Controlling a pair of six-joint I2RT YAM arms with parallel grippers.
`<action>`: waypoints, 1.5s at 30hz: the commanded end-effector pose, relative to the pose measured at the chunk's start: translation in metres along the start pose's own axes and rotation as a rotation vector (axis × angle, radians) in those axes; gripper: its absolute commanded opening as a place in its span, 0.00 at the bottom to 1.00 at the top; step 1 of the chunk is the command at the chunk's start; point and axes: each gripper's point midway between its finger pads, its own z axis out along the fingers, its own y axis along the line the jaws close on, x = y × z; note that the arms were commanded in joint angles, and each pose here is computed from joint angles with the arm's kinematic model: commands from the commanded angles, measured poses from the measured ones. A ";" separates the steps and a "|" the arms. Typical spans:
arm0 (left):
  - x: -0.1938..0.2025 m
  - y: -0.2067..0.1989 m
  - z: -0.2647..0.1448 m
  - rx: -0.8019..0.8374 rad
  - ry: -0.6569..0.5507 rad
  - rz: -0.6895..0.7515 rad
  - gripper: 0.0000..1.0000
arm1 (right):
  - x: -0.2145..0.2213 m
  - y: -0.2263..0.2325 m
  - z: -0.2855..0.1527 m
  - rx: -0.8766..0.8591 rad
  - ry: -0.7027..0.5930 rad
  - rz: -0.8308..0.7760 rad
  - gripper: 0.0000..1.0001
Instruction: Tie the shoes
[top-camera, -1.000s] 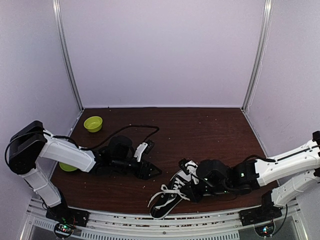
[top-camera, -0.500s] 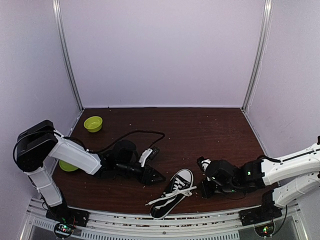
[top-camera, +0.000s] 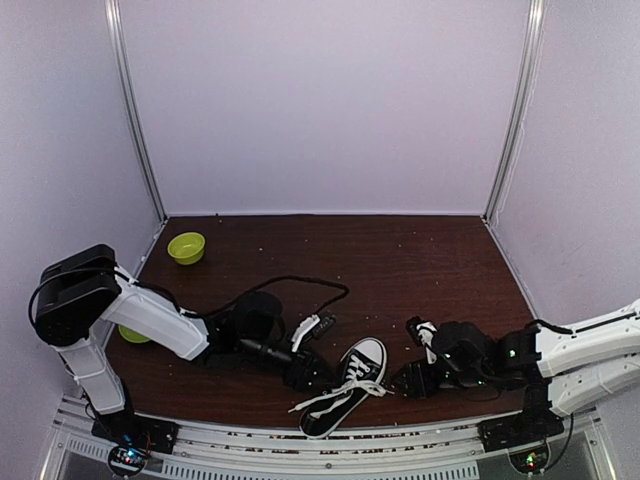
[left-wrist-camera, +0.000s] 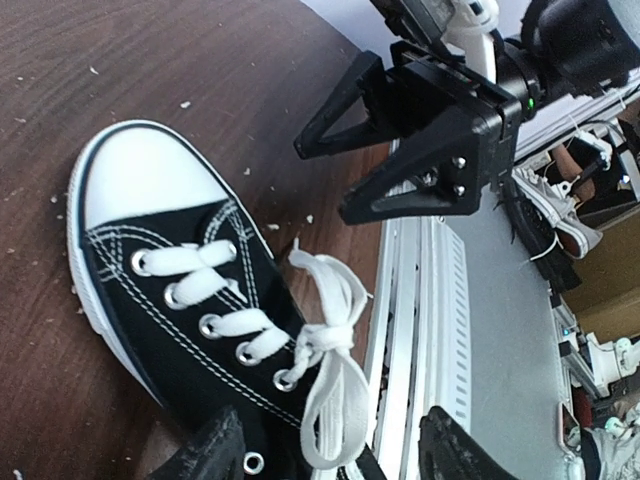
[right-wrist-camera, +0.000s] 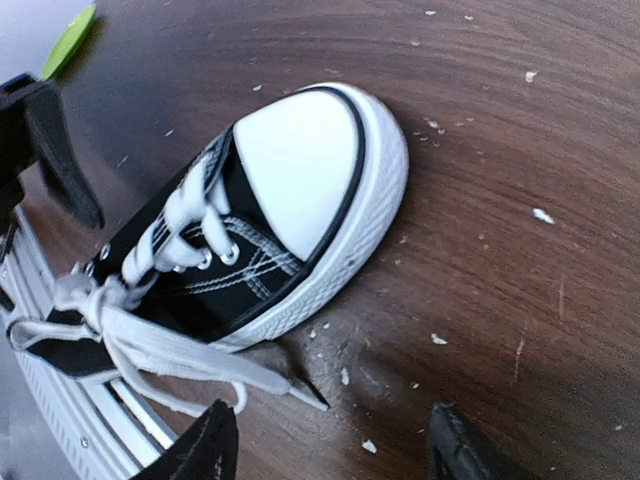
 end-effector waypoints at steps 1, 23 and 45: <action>0.004 -0.006 0.005 -0.011 0.031 0.075 0.62 | 0.003 0.033 -0.008 -0.248 -0.037 -0.005 0.67; 0.013 0.001 0.012 -0.105 0.114 0.126 0.20 | 0.019 0.063 0.017 -0.322 0.067 -0.144 0.47; 0.002 0.023 -0.013 -0.262 0.048 0.114 0.00 | 0.039 0.033 0.018 -0.192 0.137 -0.170 0.00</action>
